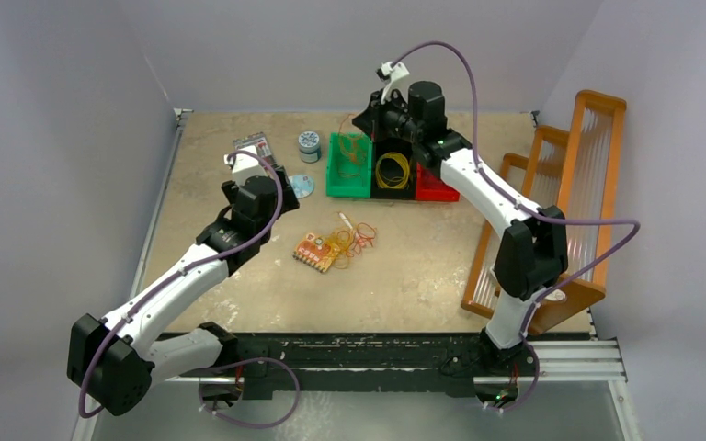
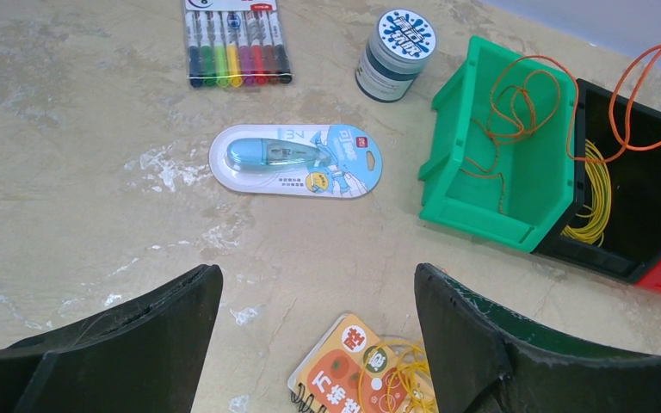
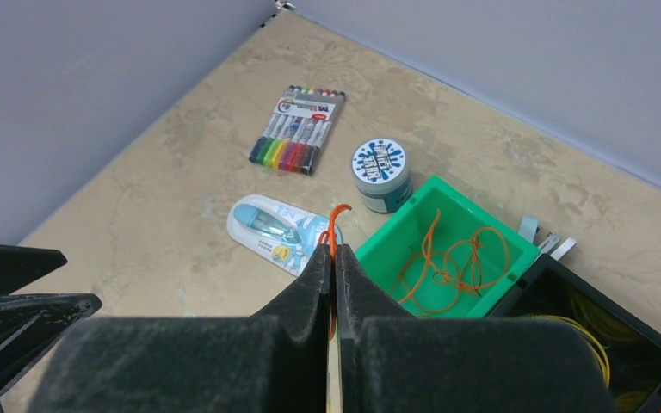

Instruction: Untangle the cables

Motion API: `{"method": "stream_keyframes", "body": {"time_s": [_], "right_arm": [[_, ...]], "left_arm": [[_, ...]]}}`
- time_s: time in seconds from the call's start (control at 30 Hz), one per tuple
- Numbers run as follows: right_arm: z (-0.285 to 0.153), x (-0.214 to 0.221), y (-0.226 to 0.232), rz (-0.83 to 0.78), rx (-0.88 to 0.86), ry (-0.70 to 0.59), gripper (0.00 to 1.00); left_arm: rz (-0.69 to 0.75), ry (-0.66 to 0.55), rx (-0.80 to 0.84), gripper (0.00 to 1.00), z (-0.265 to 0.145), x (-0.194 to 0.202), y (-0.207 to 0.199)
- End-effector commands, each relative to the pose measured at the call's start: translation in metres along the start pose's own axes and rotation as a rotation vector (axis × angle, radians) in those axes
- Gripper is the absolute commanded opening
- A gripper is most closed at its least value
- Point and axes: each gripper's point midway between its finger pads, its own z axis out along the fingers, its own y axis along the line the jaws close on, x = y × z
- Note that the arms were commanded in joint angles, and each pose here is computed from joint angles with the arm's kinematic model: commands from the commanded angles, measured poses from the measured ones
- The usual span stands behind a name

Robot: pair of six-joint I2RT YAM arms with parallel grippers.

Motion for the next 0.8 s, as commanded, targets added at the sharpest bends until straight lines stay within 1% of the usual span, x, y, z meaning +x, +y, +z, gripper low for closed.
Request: {"method": "stream_keyframes", "body": {"time_s": [0.0, 0.3, 0.53, 0.77], "right_arm": [[-0.004, -0.009, 0.008, 0.005, -0.029, -0.025, 0.0], [0.028, 0.011, -0.033, -0.017, 0.114, 0.016, 0.0], [0.059, 0.047, -0.067, -0.031, 0.201, 0.081, 0.0], [0.08, 0.071, -0.084, -0.043, 0.23, 0.13, 0.0]], "left_arm": [[-0.025, -0.037, 0.033, 0.81, -0.003, -0.022, -0.011], [-0.007, -0.031, 0.039, 0.81, -0.005, -0.024, -0.012], [0.012, -0.022, 0.039, 0.81, -0.006, -0.024, -0.012], [0.02, -0.006, 0.061, 0.81, -0.005, -0.022, -0.017]]}}
